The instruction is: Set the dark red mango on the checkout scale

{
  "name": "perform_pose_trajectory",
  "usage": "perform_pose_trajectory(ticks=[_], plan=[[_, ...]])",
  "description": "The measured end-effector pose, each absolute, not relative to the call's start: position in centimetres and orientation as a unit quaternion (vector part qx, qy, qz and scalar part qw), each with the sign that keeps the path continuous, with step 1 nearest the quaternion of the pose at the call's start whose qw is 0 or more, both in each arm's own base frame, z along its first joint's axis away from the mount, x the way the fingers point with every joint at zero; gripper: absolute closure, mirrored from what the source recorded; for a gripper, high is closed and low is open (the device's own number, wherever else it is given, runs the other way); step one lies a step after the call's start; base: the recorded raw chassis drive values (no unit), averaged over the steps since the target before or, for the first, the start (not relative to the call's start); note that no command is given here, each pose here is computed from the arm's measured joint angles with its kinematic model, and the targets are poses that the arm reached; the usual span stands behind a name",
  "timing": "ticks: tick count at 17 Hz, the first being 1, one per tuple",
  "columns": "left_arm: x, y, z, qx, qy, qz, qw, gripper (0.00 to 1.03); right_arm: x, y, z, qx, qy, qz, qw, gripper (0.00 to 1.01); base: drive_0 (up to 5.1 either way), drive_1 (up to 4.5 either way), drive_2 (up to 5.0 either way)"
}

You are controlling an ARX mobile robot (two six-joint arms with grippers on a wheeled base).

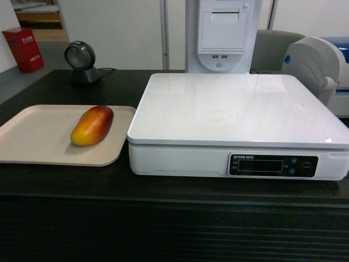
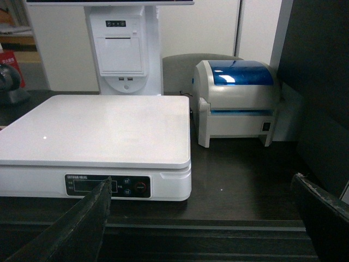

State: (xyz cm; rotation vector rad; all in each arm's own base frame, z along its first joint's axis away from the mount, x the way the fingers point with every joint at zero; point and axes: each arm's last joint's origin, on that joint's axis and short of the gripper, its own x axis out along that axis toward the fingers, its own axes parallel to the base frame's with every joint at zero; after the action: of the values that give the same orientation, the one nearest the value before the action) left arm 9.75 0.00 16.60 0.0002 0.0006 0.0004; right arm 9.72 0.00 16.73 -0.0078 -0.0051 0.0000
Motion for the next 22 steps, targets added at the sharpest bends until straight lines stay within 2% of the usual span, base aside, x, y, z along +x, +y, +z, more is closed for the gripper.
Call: perform_pose_trajectory(ticks=[18, 19, 20, 21, 22], plan=[[9.8, 0.0, 16.6, 0.0, 0.0, 0.0, 1.0, 0.05, 9.7, 0.0, 16.7, -0.004, -0.003, 0.0, 1.0, 0.03, 0.0, 0.0, 0.0], [9.7, 0.0, 16.4, -0.006, 0.023, 0.016, 1.0, 0.05, 9.7, 0.0, 16.7, -0.004, -0.003, 0.0, 1.0, 0.03, 0.0, 0.0, 0.0], [9.8, -0.5, 16.4, -0.022, 0.069, 0.05, 0.996, 0.05, 9.7, 0.0, 16.7, -0.004, -0.002, -0.001, 1.0, 0.03, 0.0, 0.0, 0.0], [10.1, -1.9, 17.2, -0.044, 0.077, 0.084, 0.993, 0.05, 9.7, 0.0, 16.7, -0.004, -0.003, 0.0, 1.0, 0.03, 0.0, 0.0, 0.0], [10.2, -2.3, 17.9, -0.055, 0.054, 0.106, 0.991, 0.05, 9.7, 0.0, 16.7, -0.004, -0.002, 0.0, 1.0, 0.03, 0.0, 0.0, 0.0]])
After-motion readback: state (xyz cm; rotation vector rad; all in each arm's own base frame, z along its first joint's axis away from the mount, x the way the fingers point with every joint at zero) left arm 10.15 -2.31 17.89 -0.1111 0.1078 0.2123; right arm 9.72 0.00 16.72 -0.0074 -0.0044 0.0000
